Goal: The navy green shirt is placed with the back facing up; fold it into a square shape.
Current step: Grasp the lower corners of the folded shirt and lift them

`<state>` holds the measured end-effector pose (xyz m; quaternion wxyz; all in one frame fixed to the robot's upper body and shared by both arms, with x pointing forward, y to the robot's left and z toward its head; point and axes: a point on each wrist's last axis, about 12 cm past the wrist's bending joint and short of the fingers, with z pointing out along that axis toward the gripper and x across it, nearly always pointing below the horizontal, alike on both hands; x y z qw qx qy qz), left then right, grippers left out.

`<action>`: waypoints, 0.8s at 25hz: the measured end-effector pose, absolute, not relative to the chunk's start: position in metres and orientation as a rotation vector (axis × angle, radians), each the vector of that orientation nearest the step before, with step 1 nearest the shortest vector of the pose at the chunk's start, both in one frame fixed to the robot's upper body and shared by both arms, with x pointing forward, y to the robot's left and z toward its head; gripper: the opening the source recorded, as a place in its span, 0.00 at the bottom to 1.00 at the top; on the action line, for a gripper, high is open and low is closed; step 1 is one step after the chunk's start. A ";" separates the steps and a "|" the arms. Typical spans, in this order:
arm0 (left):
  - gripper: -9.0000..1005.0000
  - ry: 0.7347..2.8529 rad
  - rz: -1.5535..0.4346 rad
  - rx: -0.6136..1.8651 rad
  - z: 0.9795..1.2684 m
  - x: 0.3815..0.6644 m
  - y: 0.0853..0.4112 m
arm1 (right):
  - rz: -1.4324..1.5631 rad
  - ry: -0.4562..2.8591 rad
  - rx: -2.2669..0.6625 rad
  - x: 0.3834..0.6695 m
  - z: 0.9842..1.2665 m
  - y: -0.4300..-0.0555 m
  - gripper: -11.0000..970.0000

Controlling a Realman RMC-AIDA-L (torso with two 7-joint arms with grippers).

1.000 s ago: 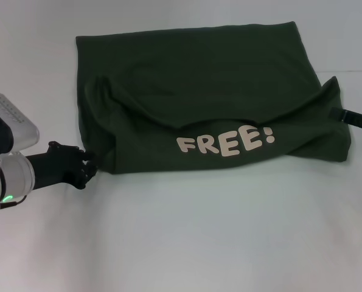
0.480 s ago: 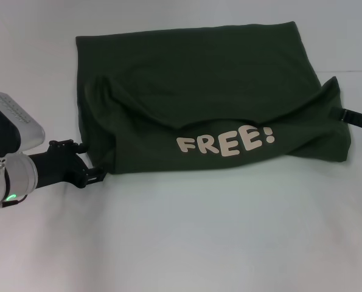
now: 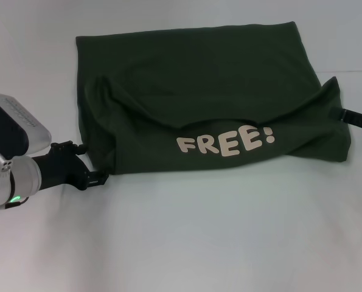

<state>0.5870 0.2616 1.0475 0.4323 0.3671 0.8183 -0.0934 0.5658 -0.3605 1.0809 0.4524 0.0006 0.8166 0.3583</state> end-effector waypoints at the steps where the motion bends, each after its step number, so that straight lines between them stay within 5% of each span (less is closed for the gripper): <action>1: 0.77 2.039 -0.233 0.916 1.048 0.587 0.261 | 0.885 2.017 0.001 0.566 1.081 -0.360 0.60; 20: 0.75 2.028 -0.243 0.946 1.050 0.590 0.255 | 0.883 2.017 0.001 0.566 1.081 -0.361 0.60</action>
